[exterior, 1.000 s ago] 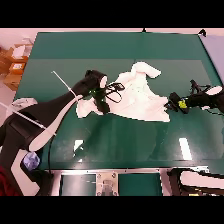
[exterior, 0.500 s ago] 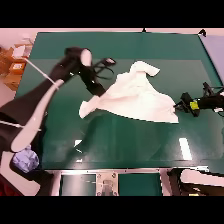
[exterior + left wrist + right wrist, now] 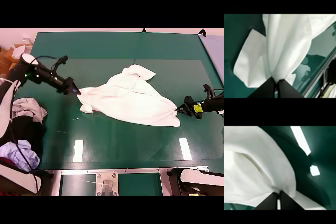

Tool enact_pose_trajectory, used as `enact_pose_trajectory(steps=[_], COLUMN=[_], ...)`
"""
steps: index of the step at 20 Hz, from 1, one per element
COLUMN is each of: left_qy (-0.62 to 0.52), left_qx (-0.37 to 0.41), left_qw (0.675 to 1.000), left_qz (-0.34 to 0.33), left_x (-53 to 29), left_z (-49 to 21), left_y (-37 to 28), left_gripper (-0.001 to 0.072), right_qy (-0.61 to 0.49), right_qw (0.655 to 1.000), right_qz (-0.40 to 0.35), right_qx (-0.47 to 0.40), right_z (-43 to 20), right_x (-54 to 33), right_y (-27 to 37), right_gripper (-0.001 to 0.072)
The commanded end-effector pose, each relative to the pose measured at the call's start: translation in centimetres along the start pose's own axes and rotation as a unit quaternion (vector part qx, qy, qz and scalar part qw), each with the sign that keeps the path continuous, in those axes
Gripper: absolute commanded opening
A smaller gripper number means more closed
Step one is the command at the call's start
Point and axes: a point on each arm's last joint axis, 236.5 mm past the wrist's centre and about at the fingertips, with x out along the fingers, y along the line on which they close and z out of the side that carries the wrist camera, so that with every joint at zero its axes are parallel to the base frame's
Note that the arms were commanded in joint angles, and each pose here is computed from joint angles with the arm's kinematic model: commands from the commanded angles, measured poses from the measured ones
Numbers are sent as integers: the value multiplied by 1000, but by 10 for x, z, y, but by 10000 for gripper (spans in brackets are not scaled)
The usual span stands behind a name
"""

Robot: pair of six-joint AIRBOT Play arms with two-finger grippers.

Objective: Fold the shirts.

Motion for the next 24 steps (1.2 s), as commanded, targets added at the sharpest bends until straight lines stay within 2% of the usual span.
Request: enact_pose_trajectory(steps=[1, 2, 3, 4, 5, 7, 8, 11, 15, 21, 22, 23, 24], left_qy=[-16, -26, -37, -47, -54, -65, -67, -71, -57, -57, -57, -56, -52], left_qx=[-38, -39, -39, -48, -51, -41, -39, -41, -31, -31, -27, -25, -19], left_qw=[999, 999, 999, 998, 997, 997, 997, 997, 998, 998, 998, 998, 998], left_qz=[-11, -3, 0, 3, 6, 9, 8, 6, 21, 21, 21, 21, 23], left_x=[16, 14, 10, 5, -1, -17, -25, -41, -44, -44, -44, -44, -41], left_z=[-15, -11, -5, 0, 6, 14, 15, 13, 4, 4, 4, 4, 4], left_y=[30, 35, 36, 38, 38, 37, 37, 43, 52, 52, 52, 52, 51], left_gripper=[23, 26, 213, 582, 650, 650, 650, 650, 650, 650, 650, 650, 650], right_qy=[21, 21, 19, 18, 21, 18, 10, 23, 75, 120, 121, 118, 115], right_qw=[999, 999, 999, 999, 999, 999, 1000, 998, 995, 989, 990, 991, 992], right_qz=[0, 0, 1, 3, 7, 3, -8, -11, 4, 54, 50, 48, 48], right_qx=[-34, -41, -43, -46, -46, -34, -19, 50, 64, 65, 53, 44, 35], right_z=[-11, -11, -8, -5, -4, 1, 3, -16, -55, -69, -68, -66, -63], right_x=[11, 11, 8, 1, -10, -33, -43, -42, -2, 35, 39, 42, 43], right_y=[16, 19, 21, 23, 24, 12, -5, -53, -81, -64, -61, -57, -54], right_gripper=[13, 14, 77, 217, 291, 292, 337, 541, 541, 541, 536, 481, 264])
